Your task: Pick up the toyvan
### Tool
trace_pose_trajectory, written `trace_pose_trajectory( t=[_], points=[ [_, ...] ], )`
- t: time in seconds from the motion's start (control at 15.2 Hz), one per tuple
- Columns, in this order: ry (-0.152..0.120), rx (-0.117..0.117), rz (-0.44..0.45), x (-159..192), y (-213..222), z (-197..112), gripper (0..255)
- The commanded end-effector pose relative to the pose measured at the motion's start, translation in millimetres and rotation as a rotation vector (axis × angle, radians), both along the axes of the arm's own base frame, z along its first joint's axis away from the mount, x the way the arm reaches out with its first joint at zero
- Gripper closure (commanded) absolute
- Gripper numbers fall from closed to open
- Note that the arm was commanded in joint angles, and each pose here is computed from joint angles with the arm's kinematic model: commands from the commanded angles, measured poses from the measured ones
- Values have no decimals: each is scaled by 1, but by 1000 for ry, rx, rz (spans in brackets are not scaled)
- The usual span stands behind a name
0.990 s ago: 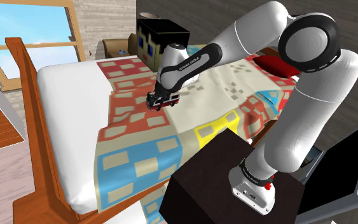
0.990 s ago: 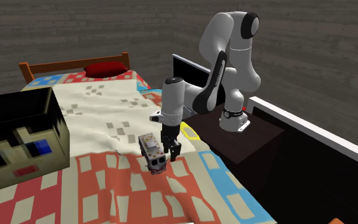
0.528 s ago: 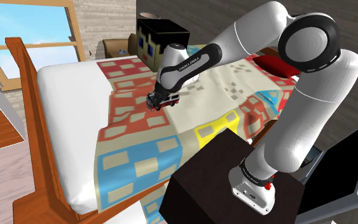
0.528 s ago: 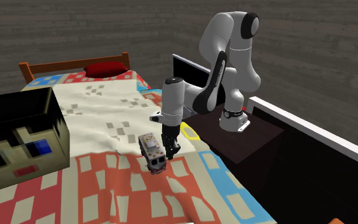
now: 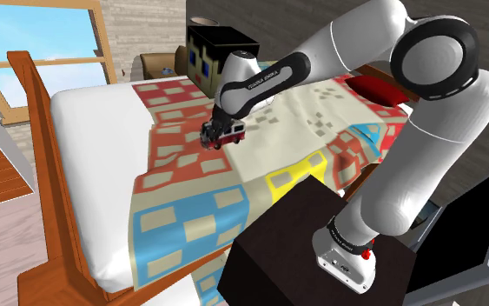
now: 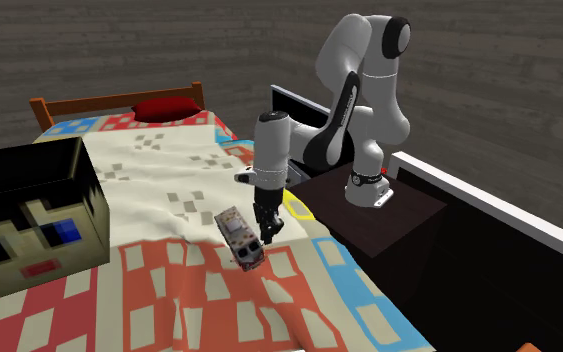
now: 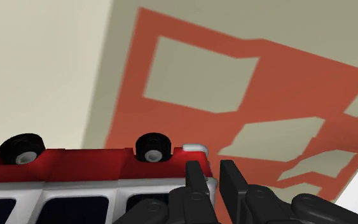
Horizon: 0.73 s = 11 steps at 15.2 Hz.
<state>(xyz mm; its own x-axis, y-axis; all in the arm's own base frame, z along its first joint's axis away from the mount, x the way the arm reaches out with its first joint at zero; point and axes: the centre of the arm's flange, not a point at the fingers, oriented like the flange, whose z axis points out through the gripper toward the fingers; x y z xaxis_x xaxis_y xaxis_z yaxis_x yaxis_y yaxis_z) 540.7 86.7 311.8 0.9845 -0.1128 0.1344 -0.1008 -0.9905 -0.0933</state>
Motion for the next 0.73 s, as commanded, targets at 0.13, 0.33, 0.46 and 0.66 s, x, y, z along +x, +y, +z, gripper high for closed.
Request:
trace_pose_trajectory(
  t=[0.13, 0.33, 0.46, 0.66],
  points=[
    [-1, 0, 0, 1, 0, 22, 255],
    [-1, 0, 0, 1, 0, 37, 255],
    [-1, 0, 0, 1, 0, 48, 255],
    [-1, 0, 0, 1, 0, 54, 255]
  ],
)
